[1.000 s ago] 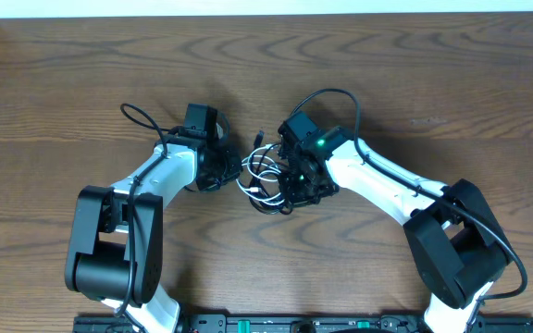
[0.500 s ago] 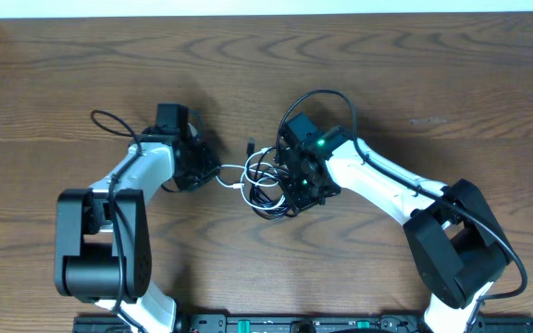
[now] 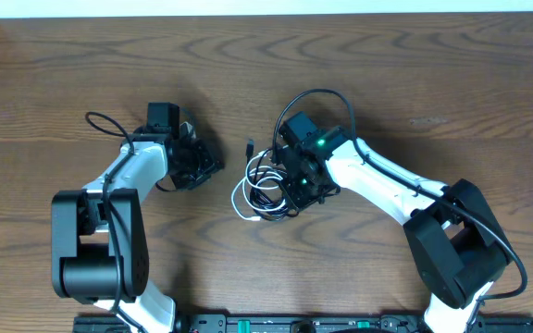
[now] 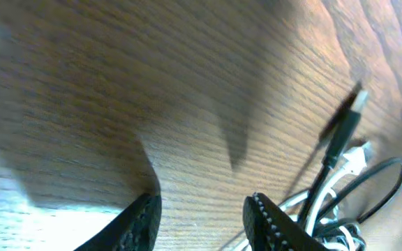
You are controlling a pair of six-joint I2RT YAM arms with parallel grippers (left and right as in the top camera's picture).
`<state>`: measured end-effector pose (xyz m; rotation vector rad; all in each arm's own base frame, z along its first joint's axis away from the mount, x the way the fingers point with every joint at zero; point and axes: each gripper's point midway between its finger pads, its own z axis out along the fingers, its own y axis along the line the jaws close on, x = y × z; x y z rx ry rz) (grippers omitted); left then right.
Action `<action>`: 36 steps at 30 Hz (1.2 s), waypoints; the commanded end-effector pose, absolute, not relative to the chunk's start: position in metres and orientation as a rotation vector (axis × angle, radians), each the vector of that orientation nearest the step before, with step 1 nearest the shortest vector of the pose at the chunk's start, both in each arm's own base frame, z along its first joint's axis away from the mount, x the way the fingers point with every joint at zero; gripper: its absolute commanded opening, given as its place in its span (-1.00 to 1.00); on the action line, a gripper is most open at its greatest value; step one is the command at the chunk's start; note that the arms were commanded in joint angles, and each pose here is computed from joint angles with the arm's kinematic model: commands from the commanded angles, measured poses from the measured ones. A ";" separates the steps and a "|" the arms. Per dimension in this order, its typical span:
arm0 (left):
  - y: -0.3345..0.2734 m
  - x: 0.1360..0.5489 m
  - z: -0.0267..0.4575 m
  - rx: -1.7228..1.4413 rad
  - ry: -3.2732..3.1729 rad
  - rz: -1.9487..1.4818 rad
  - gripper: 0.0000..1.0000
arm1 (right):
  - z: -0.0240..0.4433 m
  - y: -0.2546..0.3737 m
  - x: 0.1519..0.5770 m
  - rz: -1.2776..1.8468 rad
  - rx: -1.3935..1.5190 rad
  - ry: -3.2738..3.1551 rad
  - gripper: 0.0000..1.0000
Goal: Untangle cables
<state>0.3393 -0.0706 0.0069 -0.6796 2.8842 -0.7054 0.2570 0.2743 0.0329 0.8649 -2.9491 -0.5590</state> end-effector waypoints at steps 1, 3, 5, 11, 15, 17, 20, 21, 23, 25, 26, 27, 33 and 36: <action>-0.078 0.324 -0.005 -0.597 2.948 -0.769 -0.10 | 0.038 0.286 0.251 -0.654 0.861 -2.909 -0.57; -0.078 0.324 -0.004 -0.593 2.947 -0.771 -0.09 | 0.038 0.283 0.250 -0.636 0.883 -2.899 -0.57; -0.077 0.324 -0.004 -0.593 2.946 -0.770 -0.09 | 0.045 0.280 0.252 -0.626 0.912 -2.887 -0.52; -0.077 0.328 -0.003 -0.586 2.932 -0.765 -0.05 | 0.095 0.285 0.274 -0.652 1.048 -2.892 -0.35; -0.072 0.329 -0.006 -0.591 2.933 -0.718 -0.05 | 0.102 0.293 0.277 -0.671 1.092 -2.901 -0.38; -0.070 0.329 -0.006 -0.601 2.933 -0.708 -0.05 | 0.096 0.295 0.274 -0.663 1.099 -2.886 -0.39; -0.070 0.329 -0.006 -0.608 2.932 -0.709 -0.02 | 0.081 0.303 0.270 -0.648 1.116 -2.854 -0.44; -0.070 0.329 -0.006 -0.613 2.932 -0.710 -0.02 | 0.076 0.307 0.268 -0.644 1.126 -2.845 -0.48; -0.070 0.329 -0.006 -0.613 2.932 -0.710 -0.03 | 0.065 0.316 0.266 -0.642 1.146 -2.830 -0.55; -0.070 0.329 -0.006 -0.613 2.933 -0.710 -0.02 | 0.052 0.328 0.266 -0.648 1.186 -2.819 -0.60; -0.070 0.329 -0.006 -0.613 2.933 -0.710 -0.03 | 0.047 0.333 0.266 -0.652 1.198 -2.818 -0.62; -0.070 0.329 -0.006 -0.613 2.933 -0.710 -0.03 | 0.043 0.337 0.267 -0.658 1.207 -2.820 -0.63; -0.070 0.329 -0.006 -0.613 2.933 -0.710 -0.03 | 0.023 0.346 0.290 -0.573 1.160 -2.948 -0.69; -0.070 0.329 -0.006 -0.624 2.932 -0.711 -0.03 | 0.021 0.348 0.305 -0.538 1.137 -3.030 -0.70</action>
